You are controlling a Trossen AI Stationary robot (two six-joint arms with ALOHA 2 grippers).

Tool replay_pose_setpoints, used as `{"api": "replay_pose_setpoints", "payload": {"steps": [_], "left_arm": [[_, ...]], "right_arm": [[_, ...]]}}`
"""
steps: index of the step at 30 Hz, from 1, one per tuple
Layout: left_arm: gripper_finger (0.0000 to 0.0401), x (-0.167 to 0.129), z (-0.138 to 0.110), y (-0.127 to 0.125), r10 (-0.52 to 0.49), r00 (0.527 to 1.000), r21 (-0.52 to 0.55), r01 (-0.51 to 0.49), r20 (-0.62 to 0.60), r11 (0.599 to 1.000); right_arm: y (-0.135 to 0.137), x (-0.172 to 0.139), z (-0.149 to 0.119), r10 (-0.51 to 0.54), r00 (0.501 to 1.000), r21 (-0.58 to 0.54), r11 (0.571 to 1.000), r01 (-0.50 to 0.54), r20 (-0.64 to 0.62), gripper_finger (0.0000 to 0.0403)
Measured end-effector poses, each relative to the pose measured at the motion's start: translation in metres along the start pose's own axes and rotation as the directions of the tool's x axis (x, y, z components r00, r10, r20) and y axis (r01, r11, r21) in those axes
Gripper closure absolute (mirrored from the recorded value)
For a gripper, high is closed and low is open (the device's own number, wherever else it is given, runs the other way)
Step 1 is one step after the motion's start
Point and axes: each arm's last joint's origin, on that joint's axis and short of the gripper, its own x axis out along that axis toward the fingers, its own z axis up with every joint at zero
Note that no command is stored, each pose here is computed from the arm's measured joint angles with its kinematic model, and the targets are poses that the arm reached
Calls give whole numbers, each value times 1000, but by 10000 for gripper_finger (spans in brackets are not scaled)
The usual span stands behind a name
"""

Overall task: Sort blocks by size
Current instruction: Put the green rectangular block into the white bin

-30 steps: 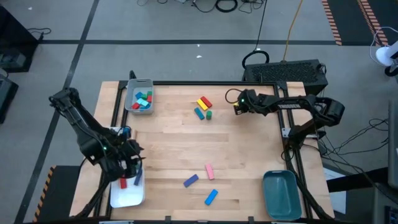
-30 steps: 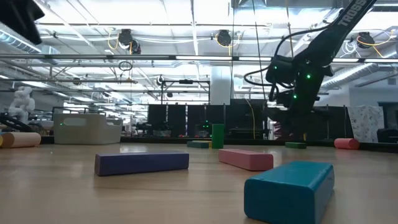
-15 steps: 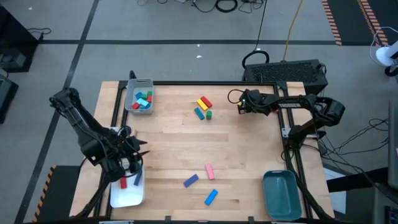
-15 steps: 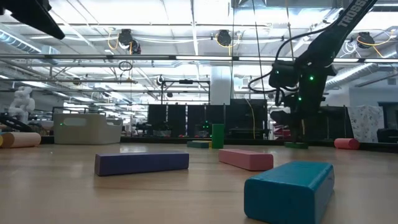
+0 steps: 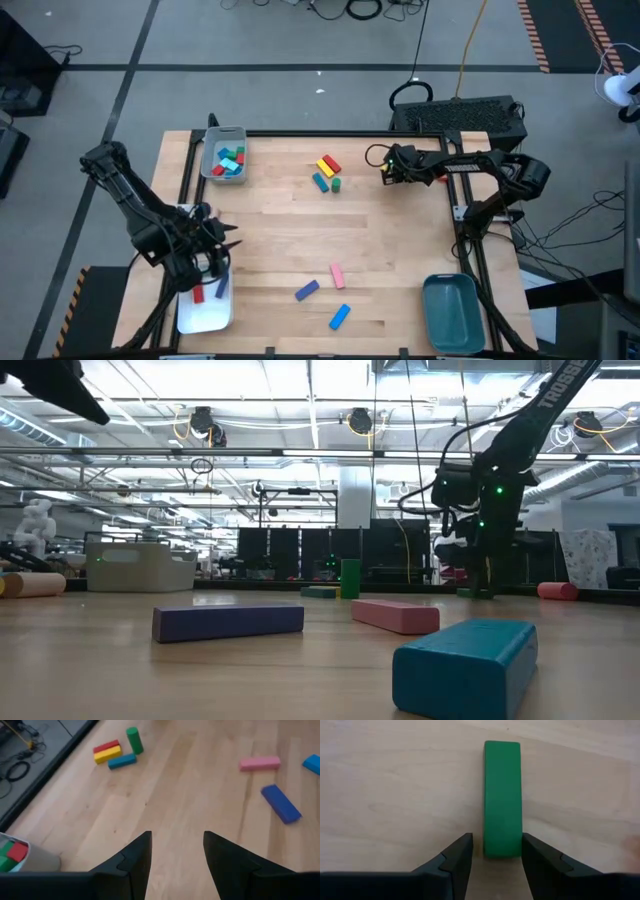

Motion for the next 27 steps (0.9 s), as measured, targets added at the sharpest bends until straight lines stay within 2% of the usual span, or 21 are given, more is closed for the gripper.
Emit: {"api": "replay_pose_setpoints", "payload": {"steps": [4, 11, 16, 20, 22, 27], "left_arm": [[221, 4, 4, 2, 37, 999, -27, -36, 28, 999], [221, 14, 12, 6, 96, 994, -88, -92, 42, 992], [221, 25, 11, 13, 156, 988, -105, -153, 20, 983], [221, 34, 9, 18, 196, 981, -113, -196, -10, 974], [221, 38, 8, 21, 217, 976, -84, -218, -20, 972], [221, 48, 10, 25, 244, 970, -14, -244, -20, 970]], "right_arm": [[0, 0, 0, 3, 1000, -20, 1000, -3, 0, 266], [3, -1, -1, 10, 1000, -86, 996, -9, 9, 329], [15, -4, -5, 77, 996, -187, 980, -67, 44, 330], [28, -11, -9, 174, 983, -304, 941, -146, 66, 324], [37, -16, -11, 233, 968, -355, 916, -184, 98, 322], [62, -32, -18, 411, 897, -489, 823, -289, 161, 326]]}}
